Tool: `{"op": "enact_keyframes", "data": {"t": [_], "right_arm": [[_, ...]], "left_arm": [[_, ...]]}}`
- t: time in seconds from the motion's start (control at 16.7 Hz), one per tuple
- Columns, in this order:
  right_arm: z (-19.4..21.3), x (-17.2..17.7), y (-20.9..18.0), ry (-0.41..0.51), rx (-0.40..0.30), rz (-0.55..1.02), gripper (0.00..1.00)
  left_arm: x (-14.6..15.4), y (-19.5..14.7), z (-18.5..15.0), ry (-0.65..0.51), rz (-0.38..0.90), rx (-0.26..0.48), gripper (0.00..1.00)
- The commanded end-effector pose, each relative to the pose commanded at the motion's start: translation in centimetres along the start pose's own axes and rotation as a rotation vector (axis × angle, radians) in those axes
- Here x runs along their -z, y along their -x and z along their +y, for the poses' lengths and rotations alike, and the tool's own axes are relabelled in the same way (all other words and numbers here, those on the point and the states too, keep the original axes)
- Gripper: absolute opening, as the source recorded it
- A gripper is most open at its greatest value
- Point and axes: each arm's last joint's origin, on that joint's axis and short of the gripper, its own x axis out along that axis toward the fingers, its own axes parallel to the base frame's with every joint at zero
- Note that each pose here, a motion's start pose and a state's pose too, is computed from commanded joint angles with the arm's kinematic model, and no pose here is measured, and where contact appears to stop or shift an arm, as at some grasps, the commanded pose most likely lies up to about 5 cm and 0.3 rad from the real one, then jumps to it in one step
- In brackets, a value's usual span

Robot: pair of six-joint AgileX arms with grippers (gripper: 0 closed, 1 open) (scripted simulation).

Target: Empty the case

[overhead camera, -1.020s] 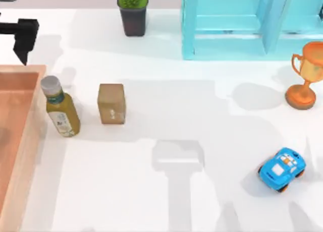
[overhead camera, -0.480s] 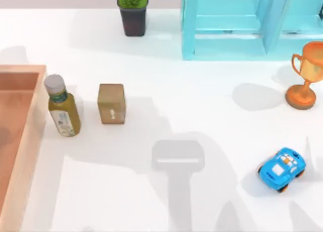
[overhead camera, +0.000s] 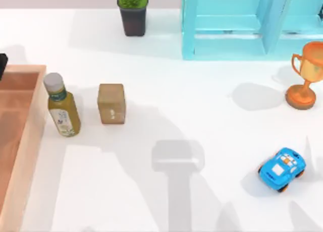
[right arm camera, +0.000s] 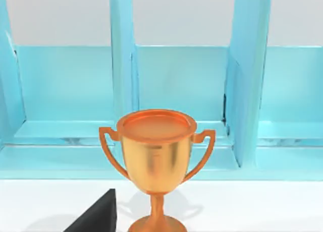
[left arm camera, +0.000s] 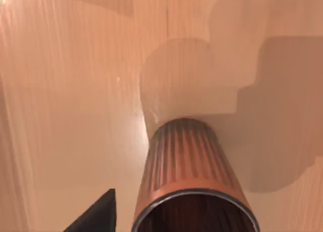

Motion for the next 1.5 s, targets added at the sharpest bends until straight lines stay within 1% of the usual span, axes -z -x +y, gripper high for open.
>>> {"op": "enact_keyframes", "data": {"t": [0.18,0.48,0.6,0.9,1.5], "right_arm": [[0.0,0.0,0.0,0.000,0.000,0.000,1.00],[0.0,0.0,0.0,0.000,0.000,0.000,1.00],[0.0,0.0,0.0,0.000,0.000,0.000,1.00],[0.0,0.0,0.0,0.000,0.000,0.000,1.00],[0.0,0.0,0.0,0.000,0.000,0.000,1.00]], "left_arm": [[-0.2,-2.3,-0.1,0.000,-0.002,-0.001,1.00],[2.4,-3.9,-0.1,0.001,-0.004,-0.002,1.00],[2.9,-4.6,-0.2,0.000,-0.002,-0.001,1.00],[3.0,-4.8,-0.2,0.000,-0.001,-0.001,1.00],[3.0,-4.8,-0.2,0.000,-0.001,-0.001,0.25]]}}
